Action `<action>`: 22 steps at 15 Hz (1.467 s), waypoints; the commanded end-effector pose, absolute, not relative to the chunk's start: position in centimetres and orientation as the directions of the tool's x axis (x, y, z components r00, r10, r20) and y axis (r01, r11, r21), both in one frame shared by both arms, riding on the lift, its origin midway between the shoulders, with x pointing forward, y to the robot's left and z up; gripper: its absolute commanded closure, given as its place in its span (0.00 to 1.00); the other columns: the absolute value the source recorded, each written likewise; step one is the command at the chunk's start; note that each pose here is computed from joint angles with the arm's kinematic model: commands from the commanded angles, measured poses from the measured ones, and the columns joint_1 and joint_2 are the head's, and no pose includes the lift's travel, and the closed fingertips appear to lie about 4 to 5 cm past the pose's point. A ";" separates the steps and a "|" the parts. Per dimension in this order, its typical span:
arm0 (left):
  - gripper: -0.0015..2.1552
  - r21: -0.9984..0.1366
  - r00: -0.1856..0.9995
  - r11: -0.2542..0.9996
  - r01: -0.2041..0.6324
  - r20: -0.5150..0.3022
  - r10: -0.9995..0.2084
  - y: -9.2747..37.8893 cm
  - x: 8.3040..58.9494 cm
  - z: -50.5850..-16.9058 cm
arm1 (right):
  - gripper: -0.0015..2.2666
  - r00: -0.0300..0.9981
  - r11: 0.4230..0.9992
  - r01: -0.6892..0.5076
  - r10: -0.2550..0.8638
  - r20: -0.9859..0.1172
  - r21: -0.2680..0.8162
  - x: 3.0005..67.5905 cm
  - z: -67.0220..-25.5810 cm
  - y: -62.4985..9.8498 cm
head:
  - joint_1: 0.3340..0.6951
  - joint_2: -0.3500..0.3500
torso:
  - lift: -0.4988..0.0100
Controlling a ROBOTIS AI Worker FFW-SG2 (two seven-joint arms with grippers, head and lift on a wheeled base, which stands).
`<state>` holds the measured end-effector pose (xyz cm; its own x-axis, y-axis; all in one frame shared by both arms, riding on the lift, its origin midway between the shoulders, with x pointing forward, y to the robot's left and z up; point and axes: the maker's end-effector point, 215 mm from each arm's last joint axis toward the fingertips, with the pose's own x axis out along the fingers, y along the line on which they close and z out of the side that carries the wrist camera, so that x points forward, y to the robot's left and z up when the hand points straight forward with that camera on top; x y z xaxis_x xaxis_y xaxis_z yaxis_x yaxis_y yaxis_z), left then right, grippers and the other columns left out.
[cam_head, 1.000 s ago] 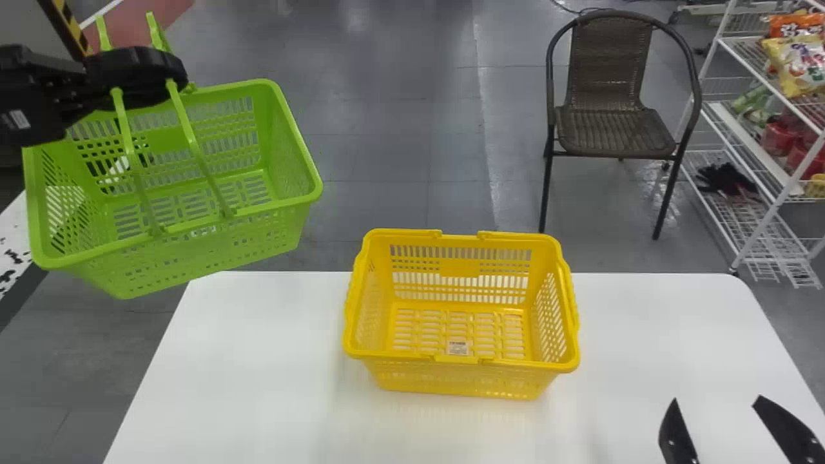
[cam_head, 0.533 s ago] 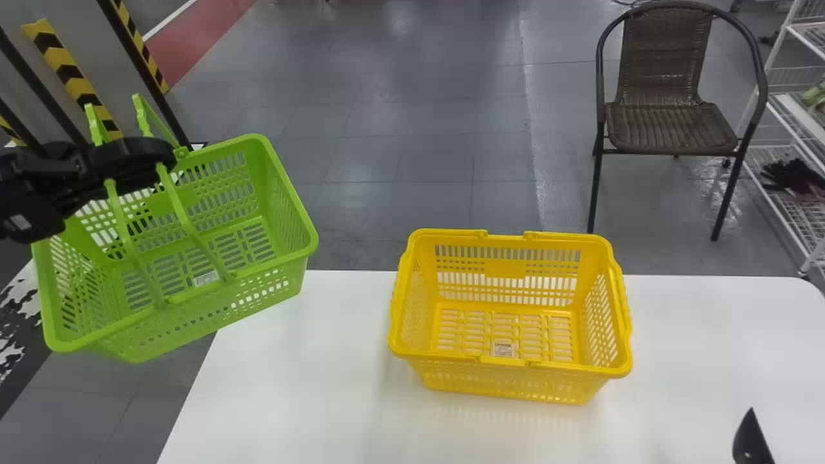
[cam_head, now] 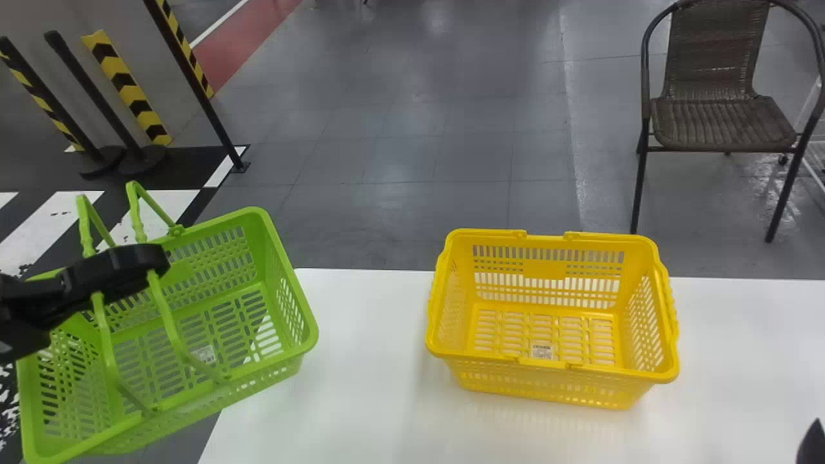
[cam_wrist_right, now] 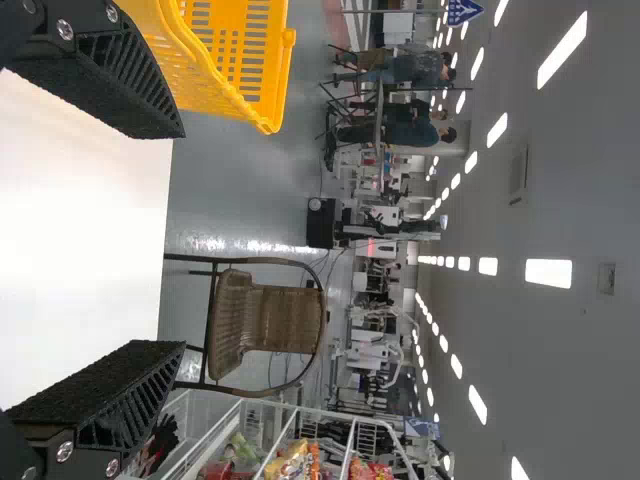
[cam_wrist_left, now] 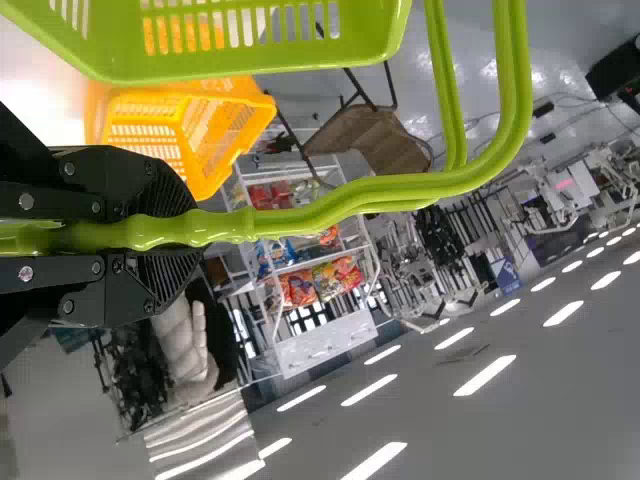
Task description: Grasp handle with right gripper to insert into left gripper then lift and swing left to center
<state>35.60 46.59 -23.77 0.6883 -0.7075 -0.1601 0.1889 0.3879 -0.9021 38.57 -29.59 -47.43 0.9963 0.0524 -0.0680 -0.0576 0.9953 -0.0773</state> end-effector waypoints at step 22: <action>0.83 -0.972 0.293 0.023 0.235 0.048 -0.955 15.1 21.4 -29.2 | 0.03 0.997 0.996 -0.057 0.052 -0.065 -0.075 38.1 -47.4 -30.0 | 1.00 0.19 | 0.98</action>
